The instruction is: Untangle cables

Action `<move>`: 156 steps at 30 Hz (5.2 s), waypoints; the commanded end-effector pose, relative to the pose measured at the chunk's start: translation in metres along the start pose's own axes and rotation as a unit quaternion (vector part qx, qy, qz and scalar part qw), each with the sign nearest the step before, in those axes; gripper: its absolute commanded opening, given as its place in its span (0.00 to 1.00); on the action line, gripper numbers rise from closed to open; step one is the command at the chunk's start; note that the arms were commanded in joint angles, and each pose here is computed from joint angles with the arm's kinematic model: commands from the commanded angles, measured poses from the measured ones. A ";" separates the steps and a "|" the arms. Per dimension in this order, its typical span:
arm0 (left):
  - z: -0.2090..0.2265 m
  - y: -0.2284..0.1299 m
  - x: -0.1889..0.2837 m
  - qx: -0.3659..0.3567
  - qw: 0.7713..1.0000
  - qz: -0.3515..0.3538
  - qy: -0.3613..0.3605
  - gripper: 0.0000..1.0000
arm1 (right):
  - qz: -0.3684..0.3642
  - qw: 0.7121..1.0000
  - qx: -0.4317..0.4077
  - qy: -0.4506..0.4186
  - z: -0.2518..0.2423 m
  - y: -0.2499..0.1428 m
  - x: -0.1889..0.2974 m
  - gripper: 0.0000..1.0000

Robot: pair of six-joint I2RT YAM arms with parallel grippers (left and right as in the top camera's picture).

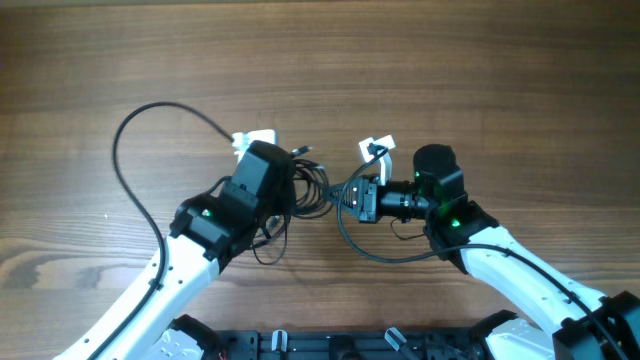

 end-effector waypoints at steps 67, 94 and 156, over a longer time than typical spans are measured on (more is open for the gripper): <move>-0.014 0.035 0.016 0.642 0.725 0.150 -0.199 0.04 | -0.050 0.983 0.113 -0.134 -0.023 -0.011 -0.028 0.05; 0.010 0.060 0.035 0.243 0.911 0.010 -0.333 0.04 | -0.077 0.988 0.091 -0.094 -0.008 0.020 0.050 0.99; -0.042 0.055 0.101 -0.033 0.933 -0.137 -0.331 0.04 | -0.240 0.821 -0.365 -0.368 -0.129 -0.016 0.074 0.43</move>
Point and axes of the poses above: each gripper's point midway between its finger pads, its own x axis back along the fingers, its own z axis along the line the jaws close on, y = z × x, the point moved 2 cm from there along x, back along the fingers, and after that the axes turned 9 degrees about -x, right-handed, at the moved point
